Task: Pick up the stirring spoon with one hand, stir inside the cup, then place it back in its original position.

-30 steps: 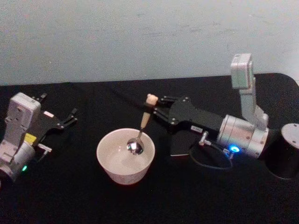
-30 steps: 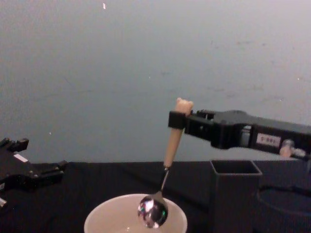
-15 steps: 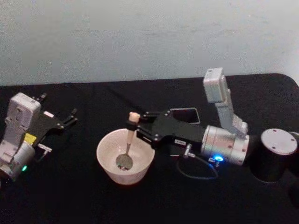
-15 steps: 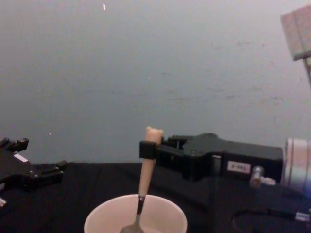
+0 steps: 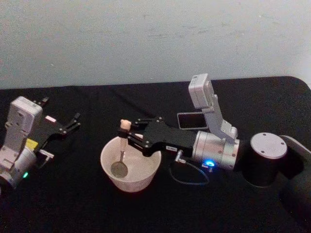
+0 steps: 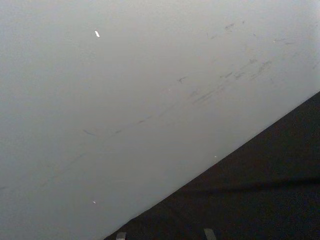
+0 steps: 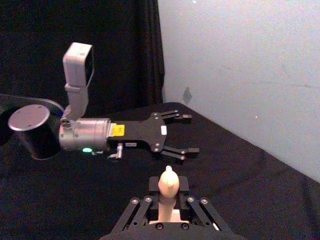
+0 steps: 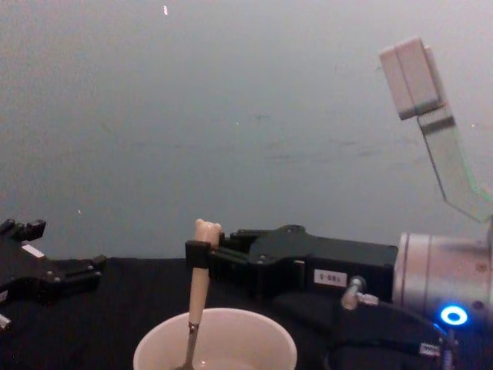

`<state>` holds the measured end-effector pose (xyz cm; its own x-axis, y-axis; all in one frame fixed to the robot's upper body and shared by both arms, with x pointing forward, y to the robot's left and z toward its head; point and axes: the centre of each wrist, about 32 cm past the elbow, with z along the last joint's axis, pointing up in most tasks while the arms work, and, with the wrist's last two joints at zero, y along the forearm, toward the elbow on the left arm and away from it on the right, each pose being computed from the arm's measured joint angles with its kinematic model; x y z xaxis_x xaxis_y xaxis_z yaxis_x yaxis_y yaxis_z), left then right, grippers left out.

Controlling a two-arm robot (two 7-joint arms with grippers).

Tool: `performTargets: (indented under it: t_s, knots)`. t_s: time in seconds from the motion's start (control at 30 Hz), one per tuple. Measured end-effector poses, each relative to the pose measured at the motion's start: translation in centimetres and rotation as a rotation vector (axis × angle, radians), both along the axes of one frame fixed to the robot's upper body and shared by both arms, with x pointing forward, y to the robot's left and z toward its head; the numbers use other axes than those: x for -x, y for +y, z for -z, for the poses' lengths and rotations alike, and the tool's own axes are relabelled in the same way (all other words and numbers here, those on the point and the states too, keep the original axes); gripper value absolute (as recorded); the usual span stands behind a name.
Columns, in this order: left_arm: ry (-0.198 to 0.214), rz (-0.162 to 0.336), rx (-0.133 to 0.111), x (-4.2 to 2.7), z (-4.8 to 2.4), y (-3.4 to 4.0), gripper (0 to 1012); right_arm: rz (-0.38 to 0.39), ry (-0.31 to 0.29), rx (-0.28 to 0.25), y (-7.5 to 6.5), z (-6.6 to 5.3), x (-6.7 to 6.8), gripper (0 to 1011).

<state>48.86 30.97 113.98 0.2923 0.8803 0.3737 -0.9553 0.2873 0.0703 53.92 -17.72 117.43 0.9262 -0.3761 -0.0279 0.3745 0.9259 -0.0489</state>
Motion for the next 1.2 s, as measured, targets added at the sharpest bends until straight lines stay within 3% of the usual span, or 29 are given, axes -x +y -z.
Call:
performTargets:
  t_s: [0.3,0.6,0.87,1.2]
  knots:
    - [0.000,0.000,0.000,0.00,0.00,0.00,1001,0.048,-0.018,-0.009,1.0,0.0,-1.5,217]
    - [0.000,0.000,0.000,0.00,0.00,0.00,1001,0.107,-0.032,-0.008,0.8,-0.1,-2.9,217]
    - [0.000,0.000,0.000,0.00,0.00,0.00,1001,0.141,-0.044,0.002,-1.0,-0.2,-3.2,217]
    - [0.000,0.000,0.000,0.00,0.00,0.00,1001,0.095,-0.037,0.021,-3.8,-0.3,-1.3,217]
